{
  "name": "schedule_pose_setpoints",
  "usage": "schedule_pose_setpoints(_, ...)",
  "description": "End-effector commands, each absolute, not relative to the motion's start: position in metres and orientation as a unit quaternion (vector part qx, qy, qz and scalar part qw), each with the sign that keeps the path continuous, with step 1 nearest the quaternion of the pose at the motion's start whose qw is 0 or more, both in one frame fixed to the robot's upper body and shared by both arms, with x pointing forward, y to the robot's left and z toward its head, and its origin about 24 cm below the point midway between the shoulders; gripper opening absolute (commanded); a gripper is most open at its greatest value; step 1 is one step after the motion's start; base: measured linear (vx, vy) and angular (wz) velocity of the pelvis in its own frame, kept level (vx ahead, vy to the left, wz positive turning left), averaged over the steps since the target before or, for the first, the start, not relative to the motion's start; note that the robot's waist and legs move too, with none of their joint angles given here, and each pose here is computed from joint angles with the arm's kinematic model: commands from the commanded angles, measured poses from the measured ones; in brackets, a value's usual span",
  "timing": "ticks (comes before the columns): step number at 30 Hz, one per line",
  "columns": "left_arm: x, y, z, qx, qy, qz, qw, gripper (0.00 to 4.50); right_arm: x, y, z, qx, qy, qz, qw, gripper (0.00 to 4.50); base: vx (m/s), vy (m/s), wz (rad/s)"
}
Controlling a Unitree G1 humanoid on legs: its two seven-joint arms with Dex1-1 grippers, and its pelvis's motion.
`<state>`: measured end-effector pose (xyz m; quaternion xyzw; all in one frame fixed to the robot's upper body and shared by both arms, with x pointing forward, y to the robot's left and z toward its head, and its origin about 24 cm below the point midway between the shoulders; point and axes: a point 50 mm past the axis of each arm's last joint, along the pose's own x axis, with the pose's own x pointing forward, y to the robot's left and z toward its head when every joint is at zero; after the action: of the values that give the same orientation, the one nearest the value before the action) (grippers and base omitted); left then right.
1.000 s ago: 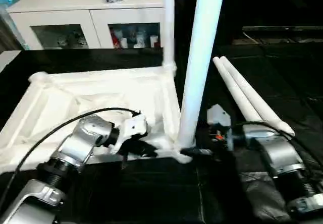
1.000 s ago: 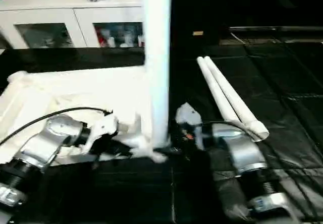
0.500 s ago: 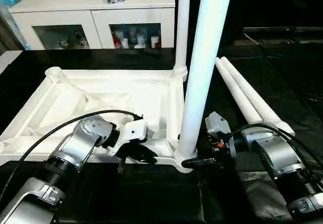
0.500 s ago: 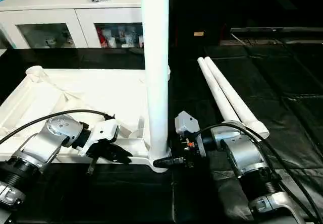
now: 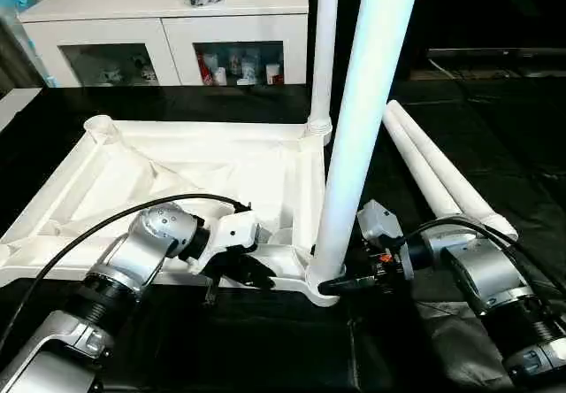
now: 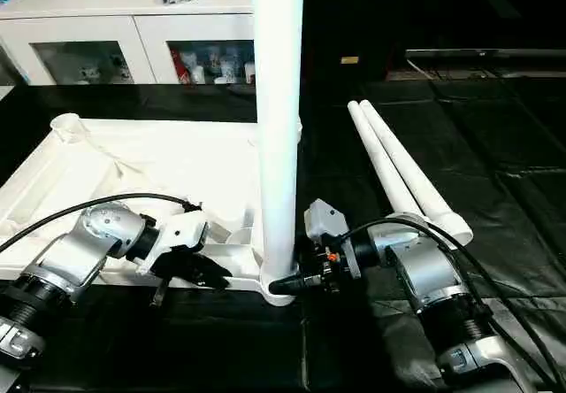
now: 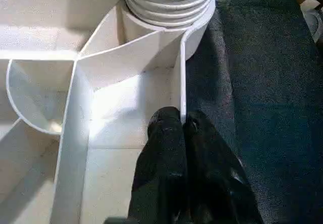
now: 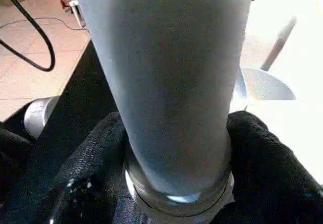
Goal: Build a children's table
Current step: Rotate leg to tighten
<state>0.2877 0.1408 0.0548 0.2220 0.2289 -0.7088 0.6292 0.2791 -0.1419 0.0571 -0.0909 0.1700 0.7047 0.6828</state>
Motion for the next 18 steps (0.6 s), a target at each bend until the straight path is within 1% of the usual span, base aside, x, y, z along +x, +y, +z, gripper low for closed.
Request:
schedule_pose_setpoints(1,0.289,0.136,0.057,0.229,0.227,-0.716,0.619,0.0,0.277,-0.138,0.057,-0.091,0.172,0.713,0.674,2.67,0.0,0.0,0.0)
schedule_pose_setpoints(4,0.291,0.134,0.056,0.222,0.225,-0.707,0.633,0.0,0.274,-0.135,0.055,-0.077,0.171,0.714,0.675,2.65,0.0,0.0,0.0)
schedule_pose_setpoints(6,0.294,0.132,0.057,0.208,0.224,-0.692,0.654,0.0,0.273,-0.132,0.054,-0.061,0.17,0.706,0.685,2.65,0.0,0.0,0.0)
schedule_pose_setpoints(7,0.297,0.129,0.057,0.2,0.222,-0.677,0.673,0.0,0.273,-0.129,0.051,-0.055,0.176,0.692,0.698,2.65,0.0,0.0,0.0)
schedule_pose_setpoints(9,0.304,0.12,0.058,0.176,0.217,-0.643,0.713,0.0,0.276,-0.121,0.042,-0.062,0.194,0.652,0.73,2.65,0.0,0.0,0.0)
schedule_pose_setpoints(10,0.308,0.115,0.059,0.169,0.213,-0.625,0.732,0.0,0.279,-0.116,0.037,-0.061,0.201,0.626,0.751,2.65,0.0,0.0,0.0)
schedule_pose_setpoints(11,0.311,0.109,0.06,0.159,0.209,-0.609,0.749,0.0,0.282,-0.108,0.033,-0.052,0.202,0.6,0.773,2.64,0.0,0.0,0.0)
schedule_pose_setpoints(13,0.315,0.097,0.062,0.137,0.204,-0.578,0.778,0.0,0.289,-0.092,0.03,-0.023,0.203,0.556,0.806,2.64,0.0,0.0,0.0)
schedule_pose_setpoints(14,0.317,0.092,0.062,0.128,0.204,-0.564,0.79,0.0,0.292,-0.085,0.029,-0.007,0.203,0.539,0.817,2.64,0.0,0.0,0.0)
schedule_pose_setpoints(15,0.317,0.09,0.063,0.126,0.204,-0.559,0.794,0.0,0.292,-0.082,0.029,-0.002,0.204,0.533,0.821,2.64,0.0,0.0,0.0)
schedule_pose_setpoints(16,0.32,0.083,0.064,0.113,0.204,-0.537,0.811,0.0,0.298,-0.072,0.027,0.005,0.21,0.5,0.84,2.64,0.0,0.0,0.0)
schedule_pose_setpoints(17,0.32,0.083,0.064,0.113,0.204,-0.537,0.811,0.0,0.298,-0.072,0.027,0.005,0.21,0.5,0.84,2.64,0.0,0.0,0.0)
schedule_pose_setpoints(18,0.322,0.079,0.064,0.108,0.203,-0.524,0.82,0.0,0.3,-0.066,0.026,0.008,0.214,0.484,0.848,2.64,0.0,0.0,0.0)
